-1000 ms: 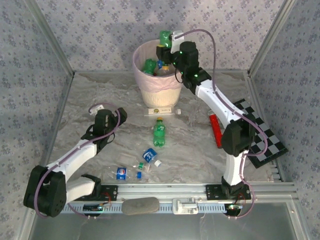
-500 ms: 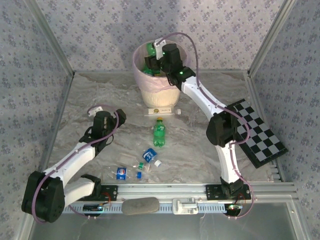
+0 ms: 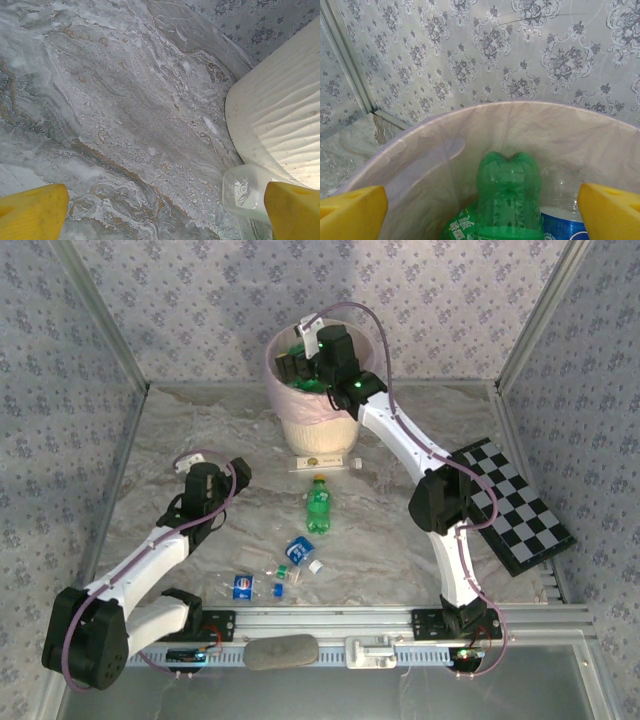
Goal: Put the plastic bottles in the bin
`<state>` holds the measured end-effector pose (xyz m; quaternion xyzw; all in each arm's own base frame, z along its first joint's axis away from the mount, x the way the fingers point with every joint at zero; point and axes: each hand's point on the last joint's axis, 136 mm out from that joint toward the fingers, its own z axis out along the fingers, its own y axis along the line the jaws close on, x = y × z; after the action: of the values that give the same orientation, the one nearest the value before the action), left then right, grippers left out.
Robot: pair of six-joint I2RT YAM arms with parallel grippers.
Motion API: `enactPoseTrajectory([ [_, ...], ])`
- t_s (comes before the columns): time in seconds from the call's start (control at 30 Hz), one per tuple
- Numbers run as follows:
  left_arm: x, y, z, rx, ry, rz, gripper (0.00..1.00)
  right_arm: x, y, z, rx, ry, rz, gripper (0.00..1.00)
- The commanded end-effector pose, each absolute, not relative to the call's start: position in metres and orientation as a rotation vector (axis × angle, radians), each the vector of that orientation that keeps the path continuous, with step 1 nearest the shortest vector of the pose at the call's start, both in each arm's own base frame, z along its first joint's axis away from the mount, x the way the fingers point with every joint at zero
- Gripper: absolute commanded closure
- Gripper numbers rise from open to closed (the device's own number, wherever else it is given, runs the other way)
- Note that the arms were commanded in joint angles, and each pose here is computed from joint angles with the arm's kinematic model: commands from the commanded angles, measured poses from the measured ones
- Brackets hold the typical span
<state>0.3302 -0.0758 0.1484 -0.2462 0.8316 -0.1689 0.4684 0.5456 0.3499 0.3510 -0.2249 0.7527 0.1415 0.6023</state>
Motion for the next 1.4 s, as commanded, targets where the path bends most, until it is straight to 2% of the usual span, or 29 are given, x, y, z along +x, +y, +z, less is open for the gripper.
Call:
enactPoseTrajectory([
  [0.0,0.329,-0.074,0.151,-0.590,2.032,-0.413,0.00,0.518,0.341,0.400,-0.497,1.690,0.373,0.01],
  [0.2,0.332,-0.079,0.153,-0.582,2.033,-0.442,0.00,0.490,0.321,0.403,-0.442,1.753,0.396,0.01],
  [0.47,0.318,-0.091,0.153,-0.539,2.155,-0.473,0.00,0.454,0.285,0.369,-0.352,1.836,0.371,0.01],
  [0.93,0.217,-0.116,0.136,-0.558,2.487,-0.472,0.00,0.405,0.235,0.271,-0.256,2.039,0.329,0.01],
  [1.2,0.161,-0.130,0.110,-0.596,2.708,-0.451,0.00,0.388,0.218,0.245,-0.214,2.068,0.332,0.01],
  [1.37,0.152,-0.135,0.102,-0.638,2.713,-0.434,0.00,0.383,0.214,0.236,-0.196,2.083,0.356,0.01],
])
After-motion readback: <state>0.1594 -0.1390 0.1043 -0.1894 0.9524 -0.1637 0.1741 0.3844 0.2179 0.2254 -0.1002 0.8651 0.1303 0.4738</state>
